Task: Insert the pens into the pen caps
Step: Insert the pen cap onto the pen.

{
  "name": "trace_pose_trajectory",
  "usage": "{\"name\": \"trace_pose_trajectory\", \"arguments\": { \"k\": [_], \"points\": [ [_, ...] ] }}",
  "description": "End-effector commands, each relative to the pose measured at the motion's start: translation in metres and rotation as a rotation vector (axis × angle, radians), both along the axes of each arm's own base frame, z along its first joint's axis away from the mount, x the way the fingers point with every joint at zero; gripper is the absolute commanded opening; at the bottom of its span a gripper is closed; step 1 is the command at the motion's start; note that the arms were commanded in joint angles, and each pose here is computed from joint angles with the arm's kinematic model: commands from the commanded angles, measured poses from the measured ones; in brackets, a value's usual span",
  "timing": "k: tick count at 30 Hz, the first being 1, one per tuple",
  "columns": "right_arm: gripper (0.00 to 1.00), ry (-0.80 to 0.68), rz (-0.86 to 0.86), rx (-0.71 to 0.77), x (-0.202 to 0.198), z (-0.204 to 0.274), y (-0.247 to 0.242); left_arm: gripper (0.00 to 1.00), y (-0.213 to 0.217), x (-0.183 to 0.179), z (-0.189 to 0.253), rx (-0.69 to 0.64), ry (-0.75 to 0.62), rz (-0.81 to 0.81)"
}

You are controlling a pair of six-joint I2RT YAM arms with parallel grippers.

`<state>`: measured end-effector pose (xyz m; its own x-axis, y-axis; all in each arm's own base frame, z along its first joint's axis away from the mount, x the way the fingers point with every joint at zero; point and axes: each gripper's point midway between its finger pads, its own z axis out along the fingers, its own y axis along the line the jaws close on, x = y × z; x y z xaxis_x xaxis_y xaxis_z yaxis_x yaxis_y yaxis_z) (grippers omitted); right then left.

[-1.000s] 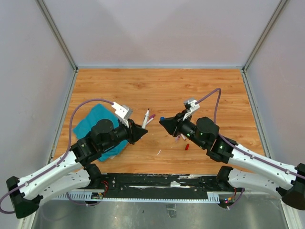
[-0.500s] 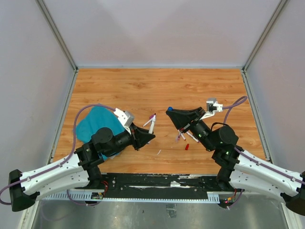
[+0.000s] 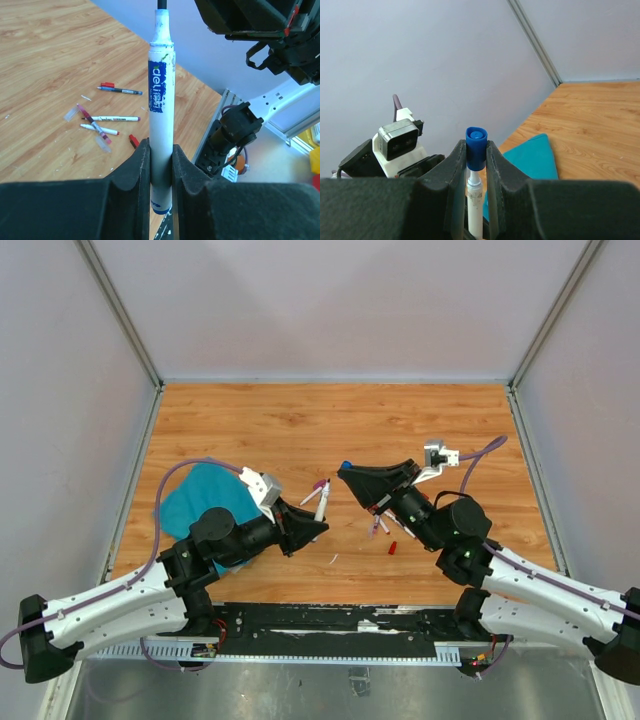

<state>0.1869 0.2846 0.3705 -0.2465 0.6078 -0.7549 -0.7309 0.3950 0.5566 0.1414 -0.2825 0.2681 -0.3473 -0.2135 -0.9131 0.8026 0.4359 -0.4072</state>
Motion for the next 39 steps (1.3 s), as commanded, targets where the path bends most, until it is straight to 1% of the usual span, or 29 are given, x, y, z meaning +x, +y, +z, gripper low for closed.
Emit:
{"name": "trace_pose_trajectory", "arguments": {
  "k": [1, 10, 28, 39],
  "points": [
    [0.01, -0.037, 0.058, 0.102, -0.01, 0.037, 0.0, 0.0, -0.005, -0.005, 0.004, -0.012, -0.034, -0.034],
    [0.01, -0.004, 0.085, 0.065, -0.007, 0.029, 0.013, 0.0, -0.006, -0.004, 0.004, -0.004, -0.038, -0.037],
    [0.0, 0.041, 0.054, 0.005, -0.001, 0.012, 0.013, 0.0, -0.004, -0.005, 0.007, -0.005, -0.046, -0.032],
    [0.0, 0.063, 0.081, -0.025, -0.004, 0.001, 0.017, 0.0, -0.002, -0.003, 0.005, -0.002, -0.042, -0.017]
  ]
}}
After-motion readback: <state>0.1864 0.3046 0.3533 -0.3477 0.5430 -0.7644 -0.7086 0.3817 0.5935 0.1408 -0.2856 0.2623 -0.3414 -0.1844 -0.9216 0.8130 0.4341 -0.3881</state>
